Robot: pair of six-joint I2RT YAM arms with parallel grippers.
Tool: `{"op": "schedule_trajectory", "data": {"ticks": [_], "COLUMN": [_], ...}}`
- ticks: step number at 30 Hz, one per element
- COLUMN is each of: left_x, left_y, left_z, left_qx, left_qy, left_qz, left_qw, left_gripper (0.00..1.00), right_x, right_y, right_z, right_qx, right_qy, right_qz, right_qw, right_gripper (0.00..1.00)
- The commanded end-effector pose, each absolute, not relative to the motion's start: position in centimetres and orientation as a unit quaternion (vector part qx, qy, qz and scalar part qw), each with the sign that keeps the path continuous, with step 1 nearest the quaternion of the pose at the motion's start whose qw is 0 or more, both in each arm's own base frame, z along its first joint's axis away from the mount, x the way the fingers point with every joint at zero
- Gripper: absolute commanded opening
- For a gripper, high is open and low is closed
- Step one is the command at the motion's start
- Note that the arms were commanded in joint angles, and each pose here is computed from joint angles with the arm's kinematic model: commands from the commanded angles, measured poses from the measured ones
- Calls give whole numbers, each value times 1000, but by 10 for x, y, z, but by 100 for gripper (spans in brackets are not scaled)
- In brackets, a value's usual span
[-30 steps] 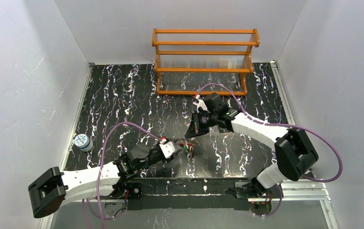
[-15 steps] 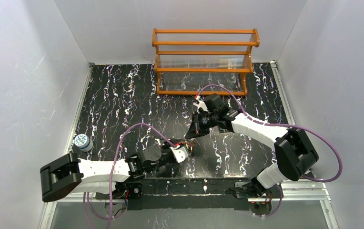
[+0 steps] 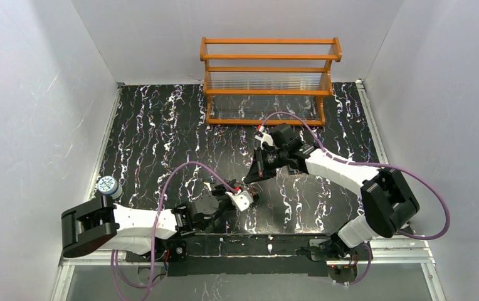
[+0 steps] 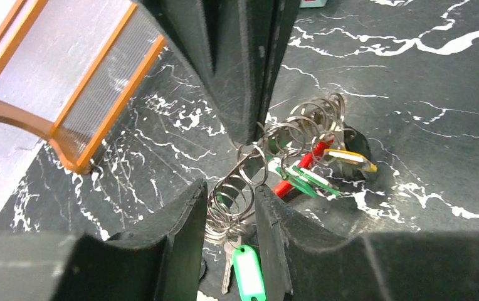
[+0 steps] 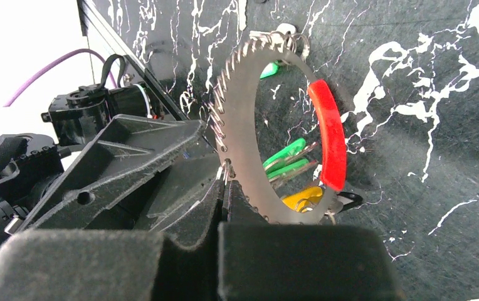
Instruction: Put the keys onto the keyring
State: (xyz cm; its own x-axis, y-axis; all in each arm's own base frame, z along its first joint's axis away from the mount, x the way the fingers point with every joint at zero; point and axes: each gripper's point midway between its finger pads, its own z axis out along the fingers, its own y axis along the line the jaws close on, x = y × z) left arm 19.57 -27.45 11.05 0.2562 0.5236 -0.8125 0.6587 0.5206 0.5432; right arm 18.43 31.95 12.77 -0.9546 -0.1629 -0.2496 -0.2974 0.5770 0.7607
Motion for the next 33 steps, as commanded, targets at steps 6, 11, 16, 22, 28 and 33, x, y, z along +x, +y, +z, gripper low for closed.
{"op": "schedule_trajectory", "data": {"ticks": [6, 11, 16, 22, 28, 33], "left_x": [208, 207, 196, 184, 182, 180], "left_y": [-249, -241, -250, -268, -273, -272], "left_z": [146, 152, 149, 145, 151, 159], "left_qx": [378, 349, 380, 433, 439, 424], "left_qy": [622, 626, 608, 578, 569, 567], "left_qz": [-46, -62, -94, -120, -129, -147], "left_qw": [684, 694, 691, 681, 683, 691], "left_gripper": [31, 31, 32, 36, 38, 38], "right_x": [183, 183, 185, 189, 211, 225], "right_y": [322, 322, 322, 320, 308, 300], "right_z": [140, 141, 145, 150, 162, 171], "right_qx": [-137, -138, -138, -141, -170, -200], "right_qy": [872, 871, 869, 872, 885, 891], "right_qz": [464, 465, 466, 458, 397, 340], "right_qw": [81, 82, 87, 102, 171, 224], "right_gripper": [1, 1, 1, 1, 1, 1]}}
